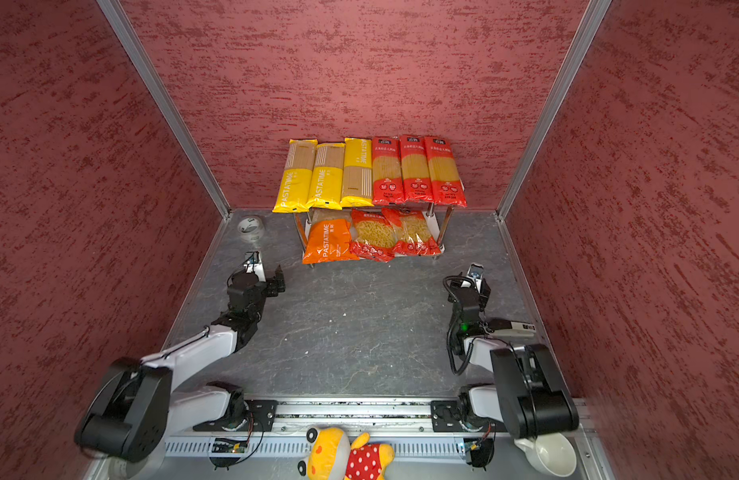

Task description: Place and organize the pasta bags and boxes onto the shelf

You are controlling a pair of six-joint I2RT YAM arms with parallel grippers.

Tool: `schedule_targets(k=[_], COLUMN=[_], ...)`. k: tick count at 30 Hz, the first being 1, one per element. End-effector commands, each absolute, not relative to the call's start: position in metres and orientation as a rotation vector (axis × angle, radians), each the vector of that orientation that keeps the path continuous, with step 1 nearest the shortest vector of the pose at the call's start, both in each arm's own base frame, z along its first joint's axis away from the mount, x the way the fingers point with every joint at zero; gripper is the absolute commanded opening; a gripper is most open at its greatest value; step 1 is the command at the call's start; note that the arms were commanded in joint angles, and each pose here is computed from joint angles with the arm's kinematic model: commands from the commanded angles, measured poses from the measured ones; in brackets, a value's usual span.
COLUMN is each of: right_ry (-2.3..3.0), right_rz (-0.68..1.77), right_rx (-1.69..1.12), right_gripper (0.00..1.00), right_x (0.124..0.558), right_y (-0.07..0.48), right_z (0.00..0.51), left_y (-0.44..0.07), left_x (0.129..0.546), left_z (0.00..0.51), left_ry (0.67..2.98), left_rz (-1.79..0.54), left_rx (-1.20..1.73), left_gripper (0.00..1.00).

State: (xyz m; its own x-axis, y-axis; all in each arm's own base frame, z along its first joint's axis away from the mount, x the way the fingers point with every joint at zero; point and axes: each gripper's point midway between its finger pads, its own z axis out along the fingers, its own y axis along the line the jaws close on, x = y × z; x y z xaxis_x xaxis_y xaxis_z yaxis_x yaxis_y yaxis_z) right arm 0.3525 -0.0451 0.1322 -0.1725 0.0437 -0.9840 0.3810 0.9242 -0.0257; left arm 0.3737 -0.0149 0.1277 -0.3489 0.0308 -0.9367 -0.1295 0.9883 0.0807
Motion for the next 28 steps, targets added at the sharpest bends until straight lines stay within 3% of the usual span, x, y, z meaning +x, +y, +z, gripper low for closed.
schedule_targets(k=[1,9,13,28], right_ry=[1.541,1.549,1.582,1.584], right_rz=[-0.216,-0.145,-0.161,-0.157], right_rx=[0.266,0.227,0.293,0.294], right_gripper=[0.70,0.82,0.99,0.99], right_x=[0.357,0.359,0.368,0.367], right_y=[-0.036,-0.035,-0.048,-0.048], right_z=[0.169,0.147,0.142,0.142], left_y=[-0.028,0.020,0.020,0.012], left_x=[0.396,0.397,0.396,0.402], left_z=[0.131,0.117,0.115,0.114], left_ry=[1.824,1.788,1.810,1.829], left_rz=[0.065,-0.083,-0.066,-0.035], left_rx=[0.082,-0.143,-0.152,-0.112], left_gripper=[0.95,1.00,0.99,1.00])
